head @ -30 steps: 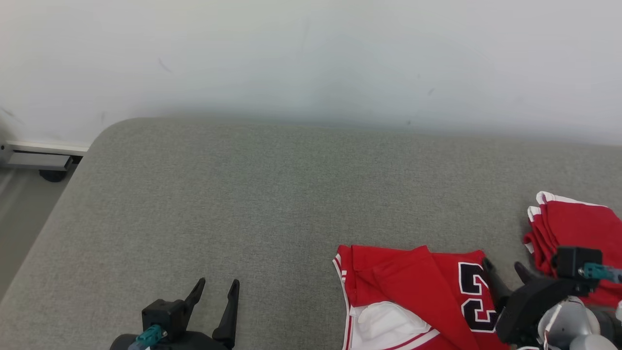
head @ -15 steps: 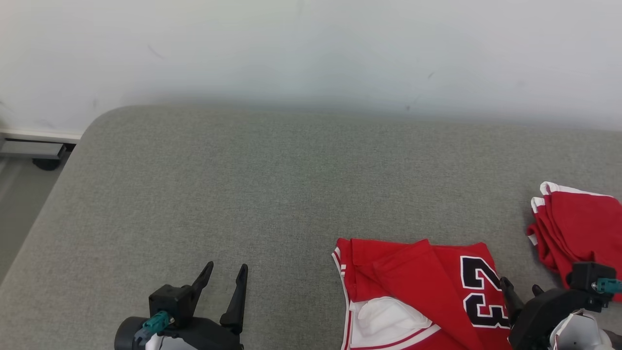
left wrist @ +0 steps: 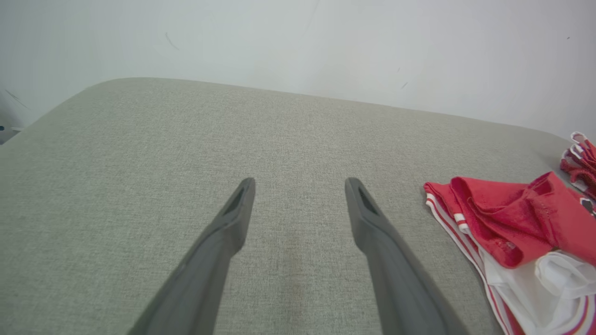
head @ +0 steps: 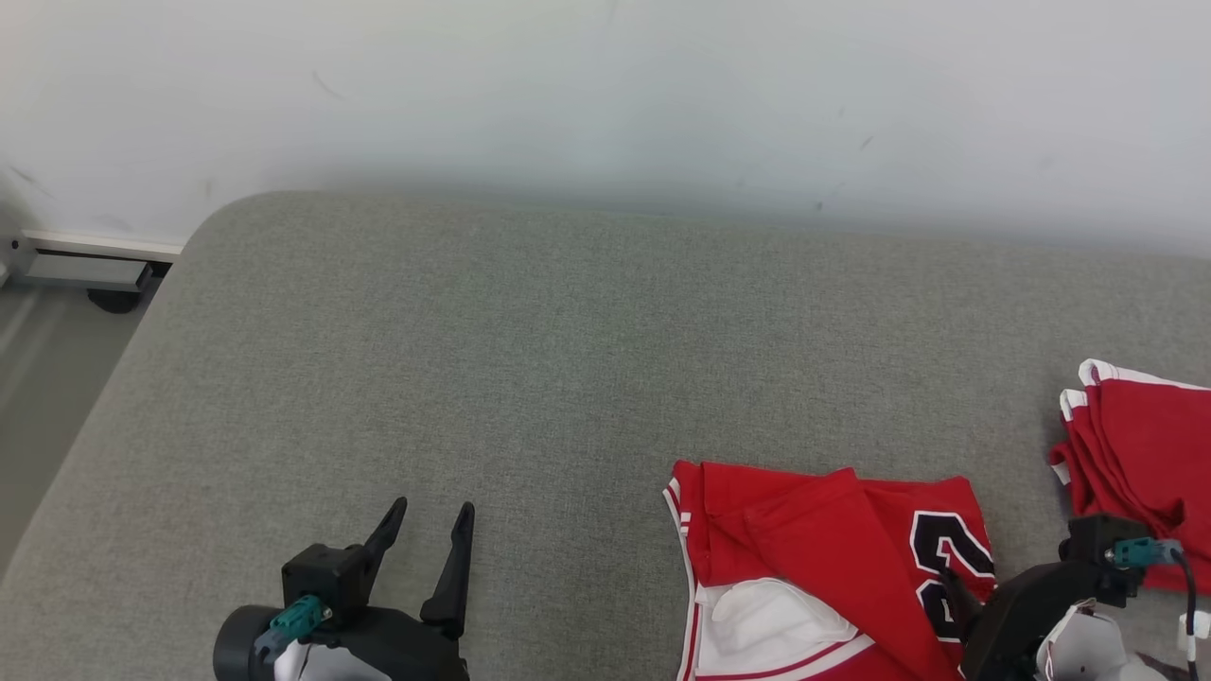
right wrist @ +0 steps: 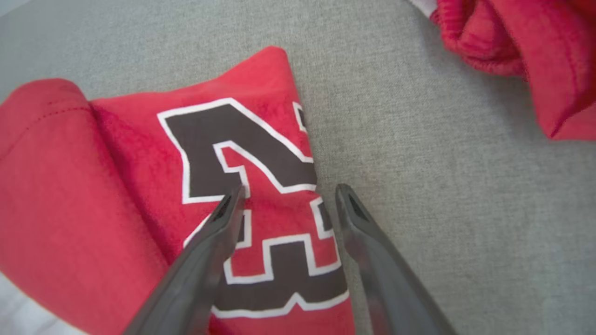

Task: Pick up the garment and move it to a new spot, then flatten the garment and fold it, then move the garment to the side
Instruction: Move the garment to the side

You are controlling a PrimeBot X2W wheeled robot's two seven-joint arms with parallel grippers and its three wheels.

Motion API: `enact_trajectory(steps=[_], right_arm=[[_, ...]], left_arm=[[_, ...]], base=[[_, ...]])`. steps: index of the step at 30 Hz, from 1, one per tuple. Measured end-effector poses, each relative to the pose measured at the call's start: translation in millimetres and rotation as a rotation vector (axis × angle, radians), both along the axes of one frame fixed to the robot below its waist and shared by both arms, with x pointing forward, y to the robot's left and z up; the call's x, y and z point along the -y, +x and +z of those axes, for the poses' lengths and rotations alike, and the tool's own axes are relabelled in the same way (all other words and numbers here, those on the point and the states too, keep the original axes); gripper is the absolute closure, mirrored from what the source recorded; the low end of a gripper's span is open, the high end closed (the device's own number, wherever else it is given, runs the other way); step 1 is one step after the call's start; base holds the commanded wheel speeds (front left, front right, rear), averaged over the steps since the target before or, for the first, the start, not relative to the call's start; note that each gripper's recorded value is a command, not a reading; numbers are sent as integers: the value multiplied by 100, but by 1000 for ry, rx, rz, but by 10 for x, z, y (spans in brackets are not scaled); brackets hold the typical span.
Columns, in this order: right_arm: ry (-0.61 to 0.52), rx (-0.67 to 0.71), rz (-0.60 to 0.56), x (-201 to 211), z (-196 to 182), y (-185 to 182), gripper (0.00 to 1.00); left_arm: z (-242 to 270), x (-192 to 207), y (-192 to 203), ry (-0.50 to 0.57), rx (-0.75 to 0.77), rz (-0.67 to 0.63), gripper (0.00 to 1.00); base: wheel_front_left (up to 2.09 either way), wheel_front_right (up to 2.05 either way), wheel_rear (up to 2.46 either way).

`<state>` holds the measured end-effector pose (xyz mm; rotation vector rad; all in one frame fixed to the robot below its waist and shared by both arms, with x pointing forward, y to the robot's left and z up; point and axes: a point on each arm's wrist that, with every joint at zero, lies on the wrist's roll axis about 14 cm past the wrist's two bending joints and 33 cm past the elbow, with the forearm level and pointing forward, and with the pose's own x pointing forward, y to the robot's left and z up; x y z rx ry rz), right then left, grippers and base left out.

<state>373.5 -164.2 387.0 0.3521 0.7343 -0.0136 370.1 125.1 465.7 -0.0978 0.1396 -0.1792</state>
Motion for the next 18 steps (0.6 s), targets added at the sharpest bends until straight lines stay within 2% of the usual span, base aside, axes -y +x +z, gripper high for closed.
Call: enact_trajectory(steps=[5, 6, 7, 9, 10, 11, 12, 15, 18], right_arm=[[39, -44, -9, -55, -84, -44, 0], [51, -45, -15, -64, -78, -27, 16], [65, -48, -19, -77, -72, -10, 50], [100, -51, -35, -108, -61, 26, 76], [112, -54, -38, -124, -60, 32, 76], [116, -61, -38, -132, -69, 27, 83], [117, -65, -39, -131, -80, 23, 100], [114, -72, -44, -105, -98, 24, 100], [56, -54, -11, -72, -59, 64, 100]], left_arm=[[48, -96, 29, 12, 23, 34, 0], [54, -117, 32, 14, 25, 39, 0], [62, -135, 35, 17, 30, 44, 0], [70, -160, 38, 29, 35, 53, 0], [71, -161, 37, 29, 35, 54, 0], [73, -161, 36, 29, 36, 55, 0], [73, -163, 34, 28, 36, 55, 0], [91, -136, 32, 21, 40, 55, 0], [107, -140, 23, 19, 44, 59, 0]], base=[[0, 0, 0], [0, 0, 0], [0, 0, 0], [0, 0, 0], [0, 0, 0], [0, 0, 0], [0, 0, 0], [0, 0, 0], [0, 0, 0]])
